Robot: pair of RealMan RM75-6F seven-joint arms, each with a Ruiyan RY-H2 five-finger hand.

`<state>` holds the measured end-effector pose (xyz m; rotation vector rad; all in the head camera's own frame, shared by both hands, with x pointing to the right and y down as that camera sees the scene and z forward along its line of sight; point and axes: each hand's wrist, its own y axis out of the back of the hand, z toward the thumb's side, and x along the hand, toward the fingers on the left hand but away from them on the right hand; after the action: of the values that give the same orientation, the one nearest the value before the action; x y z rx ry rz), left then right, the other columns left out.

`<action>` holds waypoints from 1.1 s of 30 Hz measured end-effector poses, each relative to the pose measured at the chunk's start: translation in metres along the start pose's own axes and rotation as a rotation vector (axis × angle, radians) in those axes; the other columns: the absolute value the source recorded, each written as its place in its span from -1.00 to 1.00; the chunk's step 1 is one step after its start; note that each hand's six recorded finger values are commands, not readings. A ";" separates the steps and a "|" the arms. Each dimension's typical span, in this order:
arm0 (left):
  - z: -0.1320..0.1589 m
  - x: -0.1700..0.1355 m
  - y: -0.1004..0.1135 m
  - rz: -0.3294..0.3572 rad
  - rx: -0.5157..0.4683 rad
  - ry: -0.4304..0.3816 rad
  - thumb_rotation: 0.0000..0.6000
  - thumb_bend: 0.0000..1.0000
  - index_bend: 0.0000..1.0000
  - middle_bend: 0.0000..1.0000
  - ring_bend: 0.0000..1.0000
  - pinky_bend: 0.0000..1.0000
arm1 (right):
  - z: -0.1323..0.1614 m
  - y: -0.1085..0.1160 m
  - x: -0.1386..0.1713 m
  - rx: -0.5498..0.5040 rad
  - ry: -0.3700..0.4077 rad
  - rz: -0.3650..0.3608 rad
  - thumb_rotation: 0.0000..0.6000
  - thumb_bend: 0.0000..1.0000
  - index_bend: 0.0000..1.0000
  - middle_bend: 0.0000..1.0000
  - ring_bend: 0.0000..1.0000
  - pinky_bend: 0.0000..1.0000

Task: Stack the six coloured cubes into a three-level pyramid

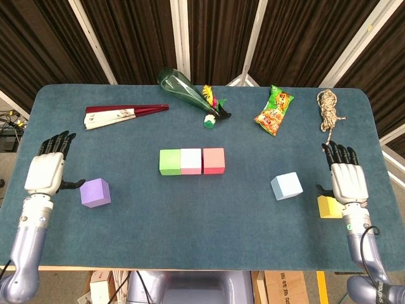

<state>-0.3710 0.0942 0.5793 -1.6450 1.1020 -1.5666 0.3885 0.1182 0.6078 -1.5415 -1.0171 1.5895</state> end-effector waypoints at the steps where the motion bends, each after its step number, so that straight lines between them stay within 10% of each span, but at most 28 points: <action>1: 0.003 0.003 -0.001 -0.002 0.008 -0.002 1.00 -0.83 -1.00 -1.00 -1.00 -1.00 | -0.002 0.000 0.000 -0.006 0.003 -0.001 1.00 -0.56 -1.00 -1.00 -1.00 -1.00; 33: 0.143 0.107 -0.085 -0.096 0.238 -0.080 1.00 -0.44 -1.00 -1.00 -1.00 -1.00 | -0.010 -0.001 -0.008 -0.177 -0.008 0.025 1.00 -0.56 -1.00 -1.00 -1.00 -1.00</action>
<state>-0.2218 0.0243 0.6876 -1.6028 0.7730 -1.6086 0.3989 0.1124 0.6128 -1.6719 -1.1746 1.5581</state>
